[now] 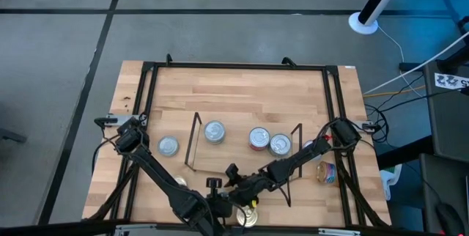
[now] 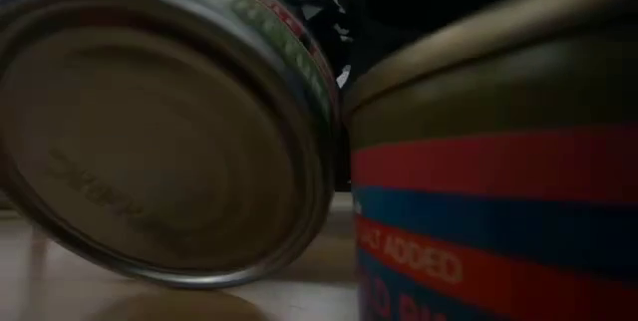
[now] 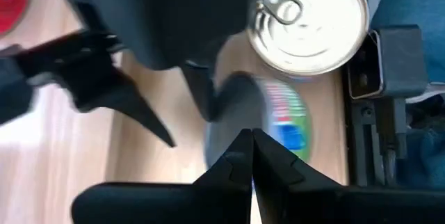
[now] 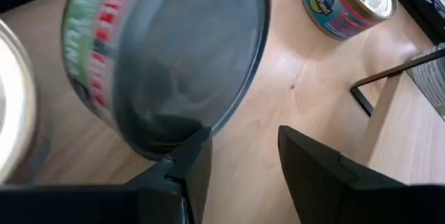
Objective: Stack canned seafood by type on shelf
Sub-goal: Stack the green white tuna can on top of the green white tuna cans on the shelf
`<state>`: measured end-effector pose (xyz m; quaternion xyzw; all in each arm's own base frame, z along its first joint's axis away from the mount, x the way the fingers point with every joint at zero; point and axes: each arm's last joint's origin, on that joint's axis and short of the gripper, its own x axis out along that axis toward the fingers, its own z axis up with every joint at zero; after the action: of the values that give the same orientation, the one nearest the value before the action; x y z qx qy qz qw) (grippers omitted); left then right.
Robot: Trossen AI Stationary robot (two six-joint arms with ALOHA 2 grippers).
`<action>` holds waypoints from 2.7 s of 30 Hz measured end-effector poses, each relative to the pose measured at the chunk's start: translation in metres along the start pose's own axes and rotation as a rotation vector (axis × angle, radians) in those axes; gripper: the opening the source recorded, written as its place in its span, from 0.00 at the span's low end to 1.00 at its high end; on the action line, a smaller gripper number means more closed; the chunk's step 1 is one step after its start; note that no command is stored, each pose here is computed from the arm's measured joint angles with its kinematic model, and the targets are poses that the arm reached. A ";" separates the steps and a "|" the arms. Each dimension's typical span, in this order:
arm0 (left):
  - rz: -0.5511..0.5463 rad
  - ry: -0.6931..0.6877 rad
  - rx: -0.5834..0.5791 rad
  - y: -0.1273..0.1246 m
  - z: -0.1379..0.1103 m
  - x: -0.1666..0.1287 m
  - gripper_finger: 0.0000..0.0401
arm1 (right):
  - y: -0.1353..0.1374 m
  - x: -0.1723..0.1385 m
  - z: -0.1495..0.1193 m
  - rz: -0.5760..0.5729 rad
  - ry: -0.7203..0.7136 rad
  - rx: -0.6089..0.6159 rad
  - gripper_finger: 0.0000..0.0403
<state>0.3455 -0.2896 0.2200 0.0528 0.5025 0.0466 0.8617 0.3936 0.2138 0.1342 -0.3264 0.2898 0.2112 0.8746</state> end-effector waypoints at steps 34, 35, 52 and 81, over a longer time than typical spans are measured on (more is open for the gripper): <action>-0.190 0.095 -0.272 -0.029 -0.017 -0.016 0.16 | 0.008 0.012 -0.007 0.061 -0.012 0.004 0.42; -0.187 0.099 -0.275 -0.030 -0.018 -0.014 0.19 | 0.008 0.012 -0.007 0.061 -0.012 0.005 0.42; -0.172 0.071 0.129 -0.060 -0.044 0.007 0.50 | 0.008 0.012 -0.007 0.061 -0.011 0.008 0.42; -0.078 0.103 0.144 -0.048 -0.041 0.014 0.00 | 0.007 0.011 -0.006 0.053 -0.015 -0.002 0.42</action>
<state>0.3178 -0.3335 0.1806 0.0924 0.5498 -0.0207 0.8299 0.3954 0.2162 0.1201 -0.3179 0.2917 0.2369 0.8705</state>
